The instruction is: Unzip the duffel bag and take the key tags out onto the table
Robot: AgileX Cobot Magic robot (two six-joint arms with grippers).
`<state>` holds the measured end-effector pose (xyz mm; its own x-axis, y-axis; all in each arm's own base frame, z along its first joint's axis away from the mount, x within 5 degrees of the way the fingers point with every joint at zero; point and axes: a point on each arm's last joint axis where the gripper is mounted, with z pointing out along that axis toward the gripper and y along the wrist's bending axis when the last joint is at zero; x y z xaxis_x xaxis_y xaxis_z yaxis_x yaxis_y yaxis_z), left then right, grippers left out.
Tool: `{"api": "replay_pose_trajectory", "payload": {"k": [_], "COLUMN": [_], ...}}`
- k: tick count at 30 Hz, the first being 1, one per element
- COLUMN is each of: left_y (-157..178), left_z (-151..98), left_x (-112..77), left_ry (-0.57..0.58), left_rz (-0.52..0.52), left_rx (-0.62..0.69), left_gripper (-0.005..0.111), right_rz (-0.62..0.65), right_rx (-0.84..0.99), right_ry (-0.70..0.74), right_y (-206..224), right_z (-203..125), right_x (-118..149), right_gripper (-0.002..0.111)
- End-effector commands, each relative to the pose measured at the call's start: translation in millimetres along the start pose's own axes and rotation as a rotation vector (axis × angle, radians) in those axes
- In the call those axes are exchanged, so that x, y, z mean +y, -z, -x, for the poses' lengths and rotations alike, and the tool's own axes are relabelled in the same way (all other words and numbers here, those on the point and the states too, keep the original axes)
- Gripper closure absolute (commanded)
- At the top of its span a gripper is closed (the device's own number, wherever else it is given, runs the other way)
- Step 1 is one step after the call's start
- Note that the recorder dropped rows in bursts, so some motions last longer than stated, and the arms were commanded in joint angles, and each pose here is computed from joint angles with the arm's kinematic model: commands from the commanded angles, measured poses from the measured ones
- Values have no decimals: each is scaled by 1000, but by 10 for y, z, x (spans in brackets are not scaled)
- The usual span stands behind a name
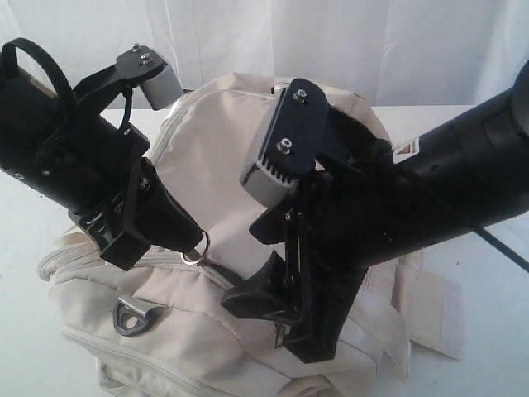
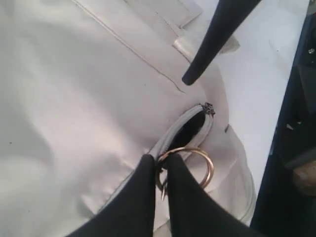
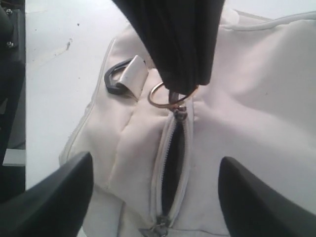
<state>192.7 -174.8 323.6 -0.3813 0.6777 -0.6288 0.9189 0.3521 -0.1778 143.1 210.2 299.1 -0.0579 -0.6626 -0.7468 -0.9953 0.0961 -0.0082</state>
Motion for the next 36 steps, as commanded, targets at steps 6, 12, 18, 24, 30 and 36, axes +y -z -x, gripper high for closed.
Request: {"api": "replay_pose_trajectory", "payload": {"k": [6,12,18,24,30,36], "left_y": [36,39,41,-57,-48,-18], "left_z": [-3,-49,-63,-182,-236,-283], "left_x": [-30,17,36,69,140,233], "left_ry": [-23,-68,-74,-45,-34,9], "left_rz": [8,57,77,93,171,280], "left_rx": [8,61,77,103,158,207], "left_gripper": [107,107,107,107,107,107], "right_rz": [19,62,17,-53,-82,-103], "right_rx": [-20,47,169,307,418,519], "right_ry": [-81,-143,-177,-244,-265,-274], "right_y": [-337,-519,-492,-456,-394,-349], "right_z": [-162,-265,-373,-489,-570,-652], "right_x": [-88,-129,-152,-197,-200,-202], "right_gripper": [41,68,108,108,108,108]}}
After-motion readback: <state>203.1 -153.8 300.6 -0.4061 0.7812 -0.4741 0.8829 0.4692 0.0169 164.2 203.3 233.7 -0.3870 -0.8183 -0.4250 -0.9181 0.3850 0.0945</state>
